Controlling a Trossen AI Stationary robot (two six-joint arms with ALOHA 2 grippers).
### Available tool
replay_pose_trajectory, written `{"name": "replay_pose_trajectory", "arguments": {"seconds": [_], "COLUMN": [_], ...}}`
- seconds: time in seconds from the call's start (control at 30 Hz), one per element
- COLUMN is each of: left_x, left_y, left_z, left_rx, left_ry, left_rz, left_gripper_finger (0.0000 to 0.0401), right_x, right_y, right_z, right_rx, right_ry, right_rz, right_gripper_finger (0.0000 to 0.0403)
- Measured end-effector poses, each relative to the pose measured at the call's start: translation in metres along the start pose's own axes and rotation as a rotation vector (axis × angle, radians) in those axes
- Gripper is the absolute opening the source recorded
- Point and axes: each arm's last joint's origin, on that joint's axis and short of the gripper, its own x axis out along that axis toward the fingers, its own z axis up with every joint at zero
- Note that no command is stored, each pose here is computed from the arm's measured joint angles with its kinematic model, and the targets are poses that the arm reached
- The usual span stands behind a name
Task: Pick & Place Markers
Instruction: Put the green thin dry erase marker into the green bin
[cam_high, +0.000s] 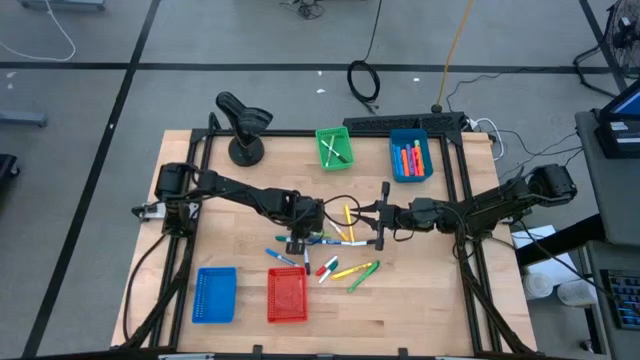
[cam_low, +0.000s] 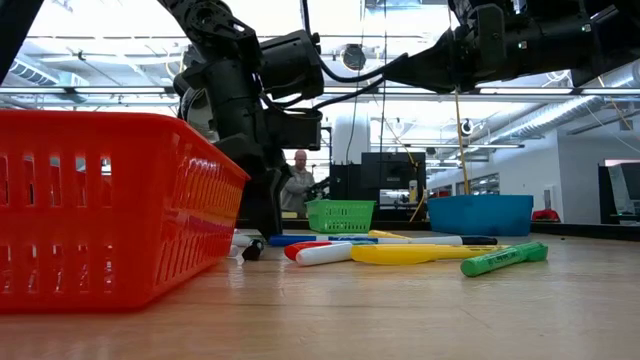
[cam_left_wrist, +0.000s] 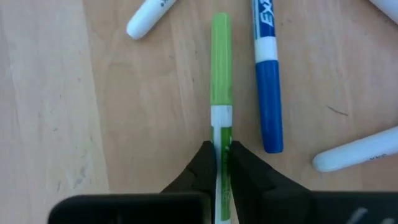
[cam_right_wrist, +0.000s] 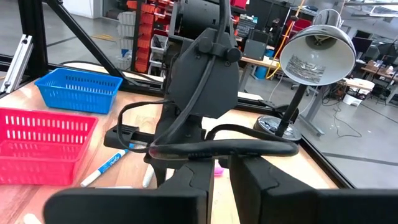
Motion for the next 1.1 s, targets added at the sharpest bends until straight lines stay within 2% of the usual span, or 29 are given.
{"name": "replay_pose_trajectory", "arguments": {"seconds": [0.13,0.3,0.43,0.53,0.63,0.73,0.9,1.03,1.1], "left_x": [0.000,-0.013,-0.037,-0.054,-0.071,-0.085,-0.101,-0.113,-0.120], "left_y": [0.000,0.002,0.003,0.003,0.005,0.012,0.047,0.091,0.113], "left_z": [0.000,0.000,0.005,0.007,0.012,0.018,0.026,0.025,0.021], "left_rx": [0.019,0.029,0.029,0.040,0.068,0.087,0.035,-0.022,-0.088], "left_ry": [0.002,-0.012,-0.087,-0.131,-0.209,-0.303,-0.482,-0.667,-0.757], "left_rz": [0.006,0.055,0.091,0.136,0.207,0.269,0.357,0.303,0.273], "left_gripper_finger": [0.0042,0.0027,0.0024,0.0037,0.0046,0.0038,0.0023,0.0030,0.0034], "right_x": [0.000,0.000,0.000,0.000,0.000,0.000,0.000,0.000,0.000], "right_y": [0.000,0.000,0.000,0.000,0.000,0.000,0.000,0.000,0.000], "right_z": [0.000,0.000,0.000,0.000,0.000,0.000,0.000,0.001,0.001], "right_rx": [0.000,0.000,0.001,0.001,0.001,0.001,0.001,-0.006,-0.026], "right_ry": [0.000,0.000,-0.003,-0.004,-0.004,-0.004,-0.004,-0.006,-0.012], "right_rz": [0.000,0.000,0.000,0.000,0.000,0.000,0.000,-0.001,-0.004], "right_gripper_finger": [0.0034,0.0034,0.0034,0.0034,0.0034,0.0034,0.0034,0.0034,0.0034]}}
